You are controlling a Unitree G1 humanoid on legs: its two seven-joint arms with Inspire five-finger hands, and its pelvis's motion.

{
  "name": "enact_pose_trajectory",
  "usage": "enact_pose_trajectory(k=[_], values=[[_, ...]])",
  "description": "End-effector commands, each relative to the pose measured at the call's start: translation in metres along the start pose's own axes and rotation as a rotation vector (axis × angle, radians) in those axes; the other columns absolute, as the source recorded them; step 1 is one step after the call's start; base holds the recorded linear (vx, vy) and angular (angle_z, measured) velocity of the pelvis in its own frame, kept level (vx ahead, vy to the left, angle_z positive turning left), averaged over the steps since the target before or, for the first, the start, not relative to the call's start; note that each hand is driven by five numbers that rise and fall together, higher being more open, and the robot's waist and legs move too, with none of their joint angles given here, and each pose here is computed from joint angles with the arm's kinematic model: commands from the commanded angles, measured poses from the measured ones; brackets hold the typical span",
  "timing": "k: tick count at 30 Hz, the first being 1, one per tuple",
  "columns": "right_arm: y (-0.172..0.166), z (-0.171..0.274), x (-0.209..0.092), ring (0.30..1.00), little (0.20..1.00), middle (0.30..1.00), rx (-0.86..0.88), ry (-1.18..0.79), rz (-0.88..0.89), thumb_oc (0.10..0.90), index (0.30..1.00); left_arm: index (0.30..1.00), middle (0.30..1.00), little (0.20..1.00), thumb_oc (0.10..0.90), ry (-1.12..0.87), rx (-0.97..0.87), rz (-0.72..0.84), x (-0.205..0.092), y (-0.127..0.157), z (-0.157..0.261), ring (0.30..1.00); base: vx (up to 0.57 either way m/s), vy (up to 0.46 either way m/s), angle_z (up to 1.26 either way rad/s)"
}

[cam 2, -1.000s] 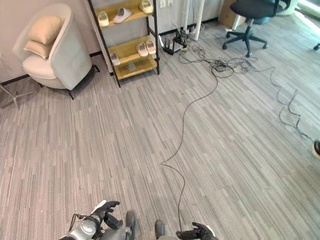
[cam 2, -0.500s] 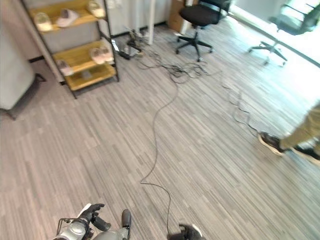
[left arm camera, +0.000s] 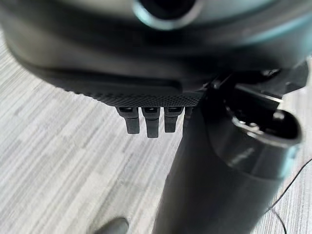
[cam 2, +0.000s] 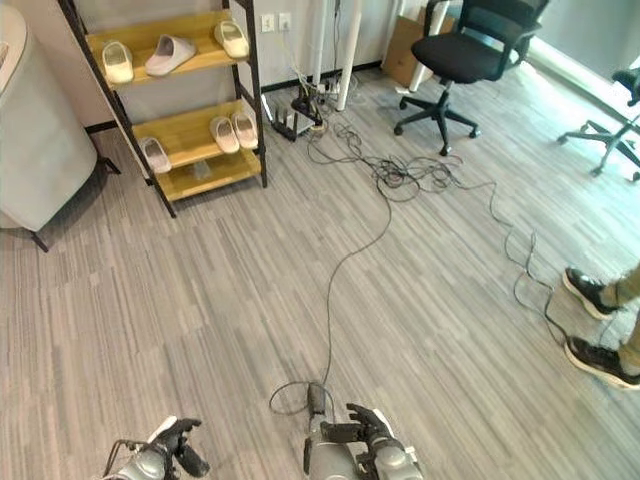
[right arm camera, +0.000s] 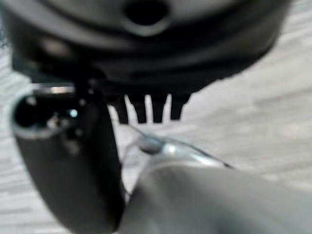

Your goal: Arrange the slippers neatly on the shoe rack.

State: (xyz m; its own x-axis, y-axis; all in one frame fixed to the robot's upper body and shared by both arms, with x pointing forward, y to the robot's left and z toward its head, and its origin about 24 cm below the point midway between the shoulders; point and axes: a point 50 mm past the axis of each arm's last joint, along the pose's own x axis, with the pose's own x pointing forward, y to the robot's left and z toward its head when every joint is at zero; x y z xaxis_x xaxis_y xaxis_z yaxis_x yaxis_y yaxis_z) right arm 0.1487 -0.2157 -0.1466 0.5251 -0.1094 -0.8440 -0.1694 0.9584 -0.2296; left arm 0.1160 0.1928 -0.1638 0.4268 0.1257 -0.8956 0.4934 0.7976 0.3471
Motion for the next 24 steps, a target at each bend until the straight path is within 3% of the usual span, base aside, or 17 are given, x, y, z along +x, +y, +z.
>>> enact_pose_trajectory(k=[1, 6, 12, 16, 24], values=[[-0.014, -0.021, -0.005, 0.900, 0.900, 0.900, -0.090, 0.058, -0.024, 0.800, 0.900, 0.900, 0.900, 0.900, 0.800, -0.006, 0.048, 0.013, 0.001, 0.005, 0.001, 0.900, 0.27, -0.373, 0.30], [-0.028, -0.012, -0.004, 0.900, 0.900, 0.900, -0.091, 0.034, -0.082, 0.800, 0.900, 0.900, 0.900, 0.900, 0.800, -0.072, -0.023, 0.042, 0.002, 0.010, 0.016, 0.900, 0.28, -0.338, 0.23], [-0.035, 0.001, -0.003, 0.900, 0.900, 0.900, -0.026, -0.030, -0.129, 0.800, 0.900, 0.900, 0.900, 0.900, 0.800, -0.051, -0.093, 0.064, 0.000, 0.007, 0.008, 0.900, 0.50, -0.030, 0.08], [-0.024, 0.028, 0.001, 0.900, 0.900, 0.900, -0.107, -0.120, -0.103, 0.800, 0.900, 0.900, 0.900, 0.900, 0.800, 0.045, -0.112, 0.051, -0.003, 0.000, -0.018, 0.900, 0.65, 0.106, -0.40], [0.007, 0.006, 0.000, 0.900, 0.900, 0.900, -0.111, -0.049, 0.008, 0.800, 0.900, 0.900, 0.900, 0.900, 0.800, 0.088, -0.118, 0.069, -0.005, 0.011, -0.031, 0.900, 0.49, 0.216, 0.03]])
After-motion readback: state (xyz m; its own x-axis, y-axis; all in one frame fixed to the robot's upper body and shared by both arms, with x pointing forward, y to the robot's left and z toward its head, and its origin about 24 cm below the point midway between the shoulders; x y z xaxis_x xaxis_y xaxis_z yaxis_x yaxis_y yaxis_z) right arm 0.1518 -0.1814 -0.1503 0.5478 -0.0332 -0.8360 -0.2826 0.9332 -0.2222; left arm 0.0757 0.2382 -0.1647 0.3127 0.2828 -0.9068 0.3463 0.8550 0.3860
